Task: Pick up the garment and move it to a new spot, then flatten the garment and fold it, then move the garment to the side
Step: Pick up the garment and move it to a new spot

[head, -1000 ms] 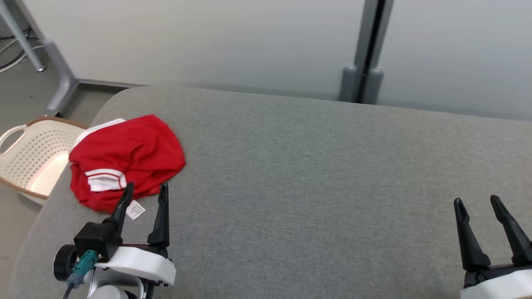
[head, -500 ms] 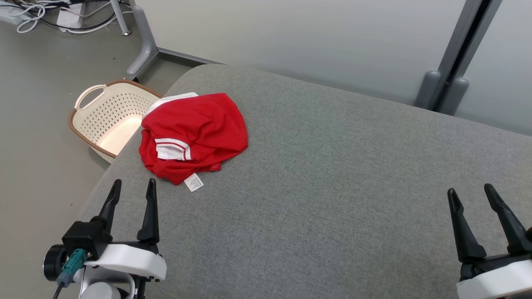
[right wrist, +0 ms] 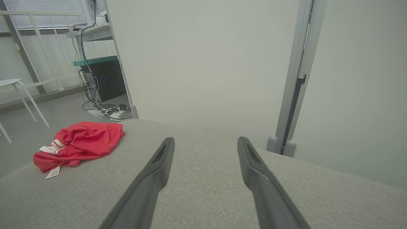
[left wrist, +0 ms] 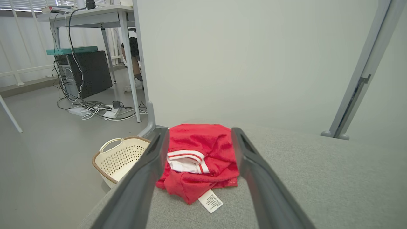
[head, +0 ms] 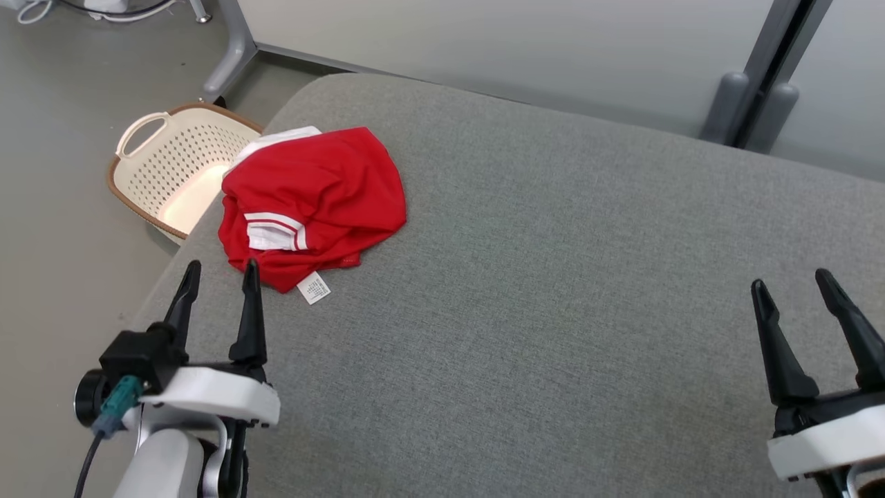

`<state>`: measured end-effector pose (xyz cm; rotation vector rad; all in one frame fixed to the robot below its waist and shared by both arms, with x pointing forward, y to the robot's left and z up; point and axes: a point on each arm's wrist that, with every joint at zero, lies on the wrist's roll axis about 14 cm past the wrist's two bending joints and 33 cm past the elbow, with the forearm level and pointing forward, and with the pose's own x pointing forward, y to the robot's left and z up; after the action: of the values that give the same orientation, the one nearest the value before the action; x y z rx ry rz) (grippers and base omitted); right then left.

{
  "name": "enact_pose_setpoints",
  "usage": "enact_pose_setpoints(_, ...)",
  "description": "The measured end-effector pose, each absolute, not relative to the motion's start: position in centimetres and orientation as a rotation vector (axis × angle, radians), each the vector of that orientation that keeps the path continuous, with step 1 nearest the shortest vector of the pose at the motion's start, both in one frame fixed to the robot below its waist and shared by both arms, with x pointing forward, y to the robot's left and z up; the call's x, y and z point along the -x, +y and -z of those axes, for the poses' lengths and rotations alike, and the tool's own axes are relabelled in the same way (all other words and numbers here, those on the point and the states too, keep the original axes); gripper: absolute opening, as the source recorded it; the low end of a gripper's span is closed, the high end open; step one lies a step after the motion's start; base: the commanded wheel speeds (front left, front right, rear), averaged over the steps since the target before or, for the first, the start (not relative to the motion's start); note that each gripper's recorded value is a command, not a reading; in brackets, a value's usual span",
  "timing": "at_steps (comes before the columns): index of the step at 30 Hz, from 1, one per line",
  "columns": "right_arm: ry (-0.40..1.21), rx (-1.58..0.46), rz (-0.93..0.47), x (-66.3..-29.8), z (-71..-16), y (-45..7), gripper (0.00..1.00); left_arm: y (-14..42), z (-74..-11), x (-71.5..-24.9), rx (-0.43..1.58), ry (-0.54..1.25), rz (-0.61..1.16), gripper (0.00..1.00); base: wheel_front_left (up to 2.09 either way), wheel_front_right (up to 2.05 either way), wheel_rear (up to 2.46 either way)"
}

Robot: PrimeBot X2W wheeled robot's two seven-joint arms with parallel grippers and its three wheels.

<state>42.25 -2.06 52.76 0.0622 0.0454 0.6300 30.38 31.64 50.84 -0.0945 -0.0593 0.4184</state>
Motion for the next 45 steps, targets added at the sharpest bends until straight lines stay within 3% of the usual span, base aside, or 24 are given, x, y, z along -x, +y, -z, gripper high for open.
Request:
enact_pose_setpoints(8,0.030,-0.050,-0.613,-46.3,-52.3,-2.9,1.00,31.7,-48.2,-37.5,0.140,0.032,-0.379,1.00,0.00,0.00,0.00)
enact_pose_setpoints(12,0.056,-0.054,-0.584,-48.8,-50.1,-3.8,1.00,31.9,-43.2,-41.4,0.170,0.184,-0.368,1.00,0.00,0.00,0.00)
enact_pose_setpoints(20,0.111,-0.070,-0.517,-50.4,-46.5,-6.1,1.00,32.3,-35.1,-43.1,0.216,0.449,-0.390,1.00,0.00,0.00,0.00)
enact_pose_setpoints(21,0.115,-0.069,-0.507,-50.5,-46.1,-6.5,1.00,32.4,-34.5,-43.3,0.218,0.468,-0.391,0.93,0.00,0.00,0.00)
enact_pose_setpoints(23,0.129,-0.069,-0.485,-50.5,-45.4,-7.3,1.00,32.5,-33.7,-44.0,0.225,0.490,-0.390,0.02,0.00,0.00,0.00)
enact_pose_setpoints(24,0.133,-0.068,-0.476,-50.4,-45.1,-7.6,1.00,32.7,-33.5,-44.3,0.216,0.495,-0.388,0.00,0.00,0.00,0.00)
enact_pose_setpoints(30,0.133,-0.077,-0.433,-50.0,-45.0,-8.9,1.00,32.6,-34.1,-45.4,0.187,0.468,-0.354,0.00,0.00,0.00,0.00)
enact_pose_setpoints(37,0.085,-0.083,-0.414,-48.8,-47.2,-9.4,1.00,31.1,-39.3,-46.2,0.144,0.278,-0.289,0.00,0.00,0.00,0.00)
enact_pose_setpoints(45,0.057,-0.086,-0.380,-46.2,-49.3,-10.5,1.00,24.8,-43.9,-45.0,0.131,0.125,-0.123,0.00,0.00,0.00,0.00)
